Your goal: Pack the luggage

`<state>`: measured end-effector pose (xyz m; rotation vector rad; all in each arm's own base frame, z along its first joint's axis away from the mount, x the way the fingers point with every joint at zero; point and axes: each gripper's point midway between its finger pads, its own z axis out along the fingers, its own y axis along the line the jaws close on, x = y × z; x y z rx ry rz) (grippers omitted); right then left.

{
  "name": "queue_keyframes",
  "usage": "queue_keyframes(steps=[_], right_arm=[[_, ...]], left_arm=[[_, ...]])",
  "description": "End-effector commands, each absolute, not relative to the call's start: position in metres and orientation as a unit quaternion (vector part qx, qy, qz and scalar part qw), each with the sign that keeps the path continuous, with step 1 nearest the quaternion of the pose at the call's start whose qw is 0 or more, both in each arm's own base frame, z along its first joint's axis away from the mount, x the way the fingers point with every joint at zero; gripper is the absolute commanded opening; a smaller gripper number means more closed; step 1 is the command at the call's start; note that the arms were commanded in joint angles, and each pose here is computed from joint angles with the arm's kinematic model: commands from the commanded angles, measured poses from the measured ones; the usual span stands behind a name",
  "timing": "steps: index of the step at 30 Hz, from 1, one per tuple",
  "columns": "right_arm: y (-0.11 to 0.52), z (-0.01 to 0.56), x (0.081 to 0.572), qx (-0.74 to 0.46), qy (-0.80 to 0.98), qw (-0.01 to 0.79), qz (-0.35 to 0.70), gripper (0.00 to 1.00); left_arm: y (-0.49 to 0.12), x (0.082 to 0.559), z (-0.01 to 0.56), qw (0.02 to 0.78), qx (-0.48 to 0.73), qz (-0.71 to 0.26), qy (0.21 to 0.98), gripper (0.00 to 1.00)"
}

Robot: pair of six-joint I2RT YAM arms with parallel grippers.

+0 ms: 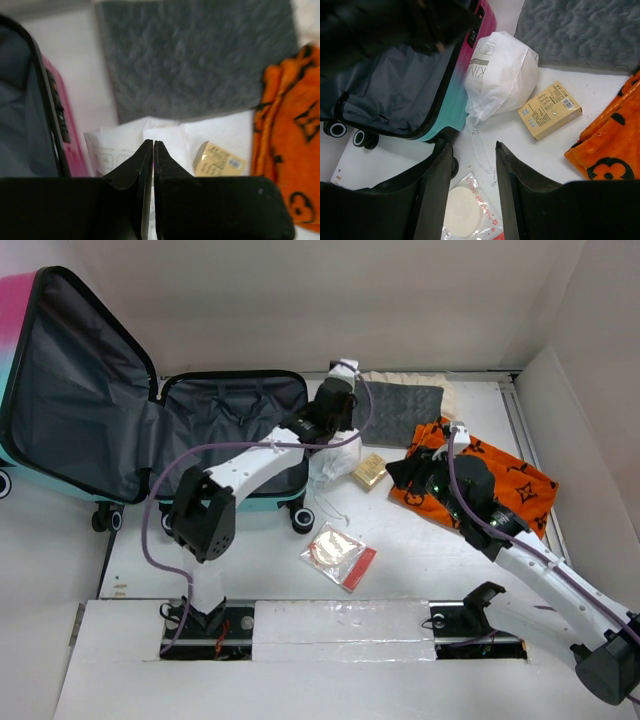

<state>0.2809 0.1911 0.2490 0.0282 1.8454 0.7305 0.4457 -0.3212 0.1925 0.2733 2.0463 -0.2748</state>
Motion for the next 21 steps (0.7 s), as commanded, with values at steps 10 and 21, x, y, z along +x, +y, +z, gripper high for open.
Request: queue_keyframes(steps=[10,21], right_arm=[[0.198,0.262,0.281,0.016,0.762,0.560,0.325,0.48],[0.204,0.252,0.281,0.018,0.768,0.553,0.321,0.58]], left_arm=[[-0.250,0.447,0.356,0.589,0.053,-0.202,0.780,0.00],[-0.294,0.443,0.221,0.471,0.106,-0.188,0.855,0.73]])
